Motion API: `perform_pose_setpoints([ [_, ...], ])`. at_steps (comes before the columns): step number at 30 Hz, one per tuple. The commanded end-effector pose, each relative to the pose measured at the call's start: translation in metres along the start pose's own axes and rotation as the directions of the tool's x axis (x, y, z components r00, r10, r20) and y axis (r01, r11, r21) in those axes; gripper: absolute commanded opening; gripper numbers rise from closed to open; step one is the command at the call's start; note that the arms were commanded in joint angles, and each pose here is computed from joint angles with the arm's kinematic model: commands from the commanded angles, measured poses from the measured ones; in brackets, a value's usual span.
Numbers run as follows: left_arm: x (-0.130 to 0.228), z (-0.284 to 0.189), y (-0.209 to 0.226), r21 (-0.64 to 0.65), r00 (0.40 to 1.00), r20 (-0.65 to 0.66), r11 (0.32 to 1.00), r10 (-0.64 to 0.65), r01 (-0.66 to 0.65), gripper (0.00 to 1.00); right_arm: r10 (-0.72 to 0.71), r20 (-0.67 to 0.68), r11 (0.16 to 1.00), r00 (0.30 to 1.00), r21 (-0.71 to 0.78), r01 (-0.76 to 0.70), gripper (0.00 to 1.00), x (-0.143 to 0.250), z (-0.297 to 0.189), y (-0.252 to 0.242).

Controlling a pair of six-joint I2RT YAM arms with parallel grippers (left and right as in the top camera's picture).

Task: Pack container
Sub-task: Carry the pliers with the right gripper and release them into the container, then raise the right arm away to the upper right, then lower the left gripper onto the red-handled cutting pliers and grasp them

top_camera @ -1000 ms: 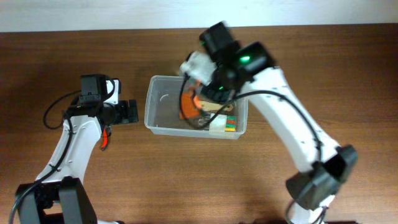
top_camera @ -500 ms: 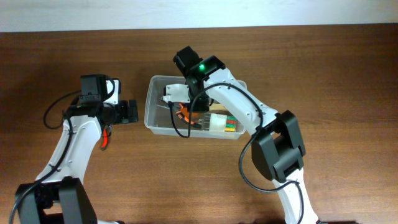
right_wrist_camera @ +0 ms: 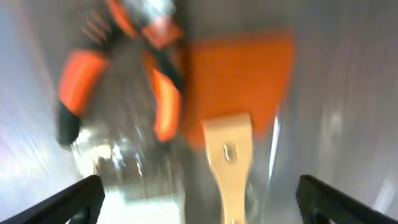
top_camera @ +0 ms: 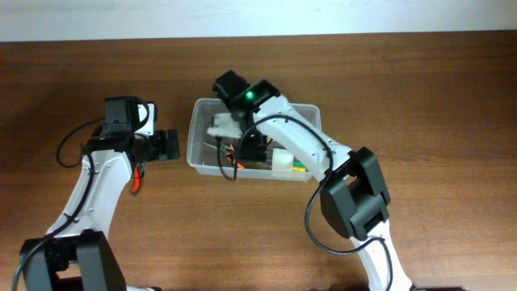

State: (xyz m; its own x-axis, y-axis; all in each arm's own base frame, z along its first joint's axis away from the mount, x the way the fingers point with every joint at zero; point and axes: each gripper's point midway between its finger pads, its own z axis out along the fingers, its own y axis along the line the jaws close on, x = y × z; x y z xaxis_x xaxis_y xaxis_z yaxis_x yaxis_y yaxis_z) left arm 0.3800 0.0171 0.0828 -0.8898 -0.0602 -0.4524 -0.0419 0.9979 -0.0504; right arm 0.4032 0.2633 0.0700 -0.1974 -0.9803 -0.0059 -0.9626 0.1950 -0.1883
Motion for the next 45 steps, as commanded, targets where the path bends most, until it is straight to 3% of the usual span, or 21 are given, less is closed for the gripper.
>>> perform_pose_setpoints([
  [1,-0.006,-0.001,0.001,-0.004,1.0,0.012,1.0,0.012,-0.012,0.99,0.386,0.069,0.908,0.92,0.149,-0.392,0.99,0.04,-0.076,-0.056],
  [3,-0.006,-0.001,0.001,-0.004,1.0,0.012,1.0,0.012,-0.012,0.99,0.498,0.098,0.852,0.862,0.128,-0.507,0.99,0.058,-0.103,-0.062],
  [6,-0.006,-0.001,0.001,-0.003,1.0,0.013,1.0,0.012,-0.012,0.99,0.692,0.209,0.7,0.691,0.04,-0.713,0.99,0.095,-0.163,-0.079],
  [11,-0.006,-0.001,0.001,-0.003,1.0,0.012,1.0,0.012,-0.012,0.99,0.843,0.334,0.48,0.422,-0.11,-0.87,0.98,0.148,-0.216,-0.103],
  [15,0.001,-0.001,-0.003,0.02,1.0,-0.015,1.0,0.01,-0.009,0.99,0.922,0.331,0.258,0.199,-0.146,-0.955,0.99,0.21,-0.224,-0.122],
  [21,0.007,0.003,0.001,0.0,0.998,-0.044,0.999,0.036,-0.036,0.99,0.963,0.264,-0.011,-0.048,-0.14,-0.99,0.99,0.288,-0.209,-0.13],
  [28,0.042,-0.008,0.047,-0.255,0.979,-0.201,0.962,0.042,-0.093,0.99,0.95,0.252,-0.157,-0.182,-0.116,-0.981,0.99,0.346,-0.203,-0.132],
  [34,0.053,-0.014,0.057,-0.273,0.943,-0.294,0.932,0.156,-0.239,0.99,0.94,0.255,-0.204,-0.225,-0.104,-0.973,0.99,0.368,-0.203,-0.131],
  [36,0.057,-0.018,0.052,-0.254,0.948,-0.301,0.95,0.101,-0.182,0.99,0.94,0.254,-0.209,-0.229,-0.103,-0.972,0.99,0.37,-0.203,-0.131],
  [40,0.065,-0.023,0.025,-0.06,0.946,-0.324,0.997,0.035,-0.058,0.99,0.939,0.255,-0.209,-0.229,-0.104,-0.972,0.98,0.37,-0.203,-0.131],
  [45,0.061,-0.026,0.041,-0.097,0.94,-0.295,0.984,-0.17,0.147,0.99,0.939,0.259,-0.208,-0.229,-0.104,-0.972,0.98,0.37,-0.204,-0.132],
])
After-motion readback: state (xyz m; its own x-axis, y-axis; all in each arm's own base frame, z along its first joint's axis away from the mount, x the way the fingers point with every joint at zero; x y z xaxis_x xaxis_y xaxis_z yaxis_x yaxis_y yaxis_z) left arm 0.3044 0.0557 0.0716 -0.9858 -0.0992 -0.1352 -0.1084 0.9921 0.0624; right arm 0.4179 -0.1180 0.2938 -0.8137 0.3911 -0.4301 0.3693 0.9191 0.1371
